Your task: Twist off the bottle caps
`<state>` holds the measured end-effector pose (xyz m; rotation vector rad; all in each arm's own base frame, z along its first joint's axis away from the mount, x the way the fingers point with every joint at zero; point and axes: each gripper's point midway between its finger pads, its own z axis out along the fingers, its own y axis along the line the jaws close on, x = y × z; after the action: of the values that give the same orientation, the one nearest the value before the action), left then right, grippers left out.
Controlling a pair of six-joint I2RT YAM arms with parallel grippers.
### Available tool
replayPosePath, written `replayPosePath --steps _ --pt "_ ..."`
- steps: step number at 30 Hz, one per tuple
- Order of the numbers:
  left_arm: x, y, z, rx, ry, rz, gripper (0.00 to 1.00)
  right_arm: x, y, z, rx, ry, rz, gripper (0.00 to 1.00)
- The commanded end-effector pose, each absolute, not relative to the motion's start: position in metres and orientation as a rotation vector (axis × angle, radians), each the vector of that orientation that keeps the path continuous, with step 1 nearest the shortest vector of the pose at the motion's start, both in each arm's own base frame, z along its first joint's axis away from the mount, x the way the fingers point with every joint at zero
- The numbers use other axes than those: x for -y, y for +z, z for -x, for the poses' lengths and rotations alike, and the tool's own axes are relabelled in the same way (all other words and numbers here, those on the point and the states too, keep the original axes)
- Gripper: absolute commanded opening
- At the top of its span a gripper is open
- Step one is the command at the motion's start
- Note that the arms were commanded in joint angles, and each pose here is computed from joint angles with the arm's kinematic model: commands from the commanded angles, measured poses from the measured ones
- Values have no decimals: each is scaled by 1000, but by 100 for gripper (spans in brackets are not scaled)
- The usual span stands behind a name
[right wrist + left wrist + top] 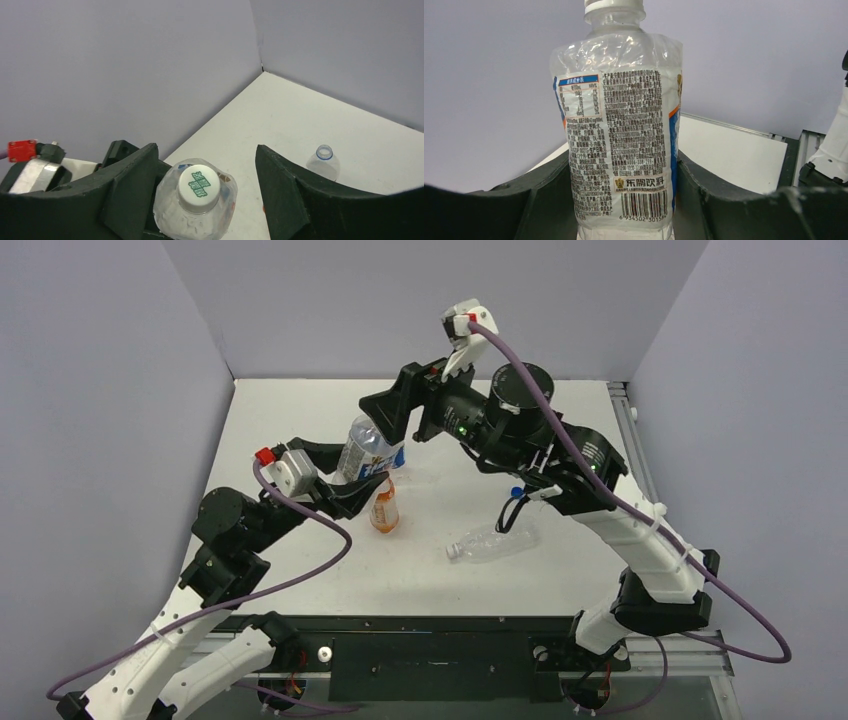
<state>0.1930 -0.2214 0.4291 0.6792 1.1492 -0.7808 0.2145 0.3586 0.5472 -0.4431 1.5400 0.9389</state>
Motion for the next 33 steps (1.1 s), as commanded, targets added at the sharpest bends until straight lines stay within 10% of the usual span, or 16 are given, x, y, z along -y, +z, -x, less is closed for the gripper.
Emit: replayPosePath --steps 1,9,15,33 --pt "210 450 -198 -1067 -696 -648 43 -361 532 -220 -1605 905 419 64" --pt "207 450 -206 -1070 -653 -628 40 -366 534 -219 -1604 940 408 44" --pt "209 445 -209 -1086 -647 -632 40 -368 534 -219 -1601 953 410 2" --pt "254 455 -108 -1146 -1361 -881 49 -366 559 -110 -1155 1378 1073 0"
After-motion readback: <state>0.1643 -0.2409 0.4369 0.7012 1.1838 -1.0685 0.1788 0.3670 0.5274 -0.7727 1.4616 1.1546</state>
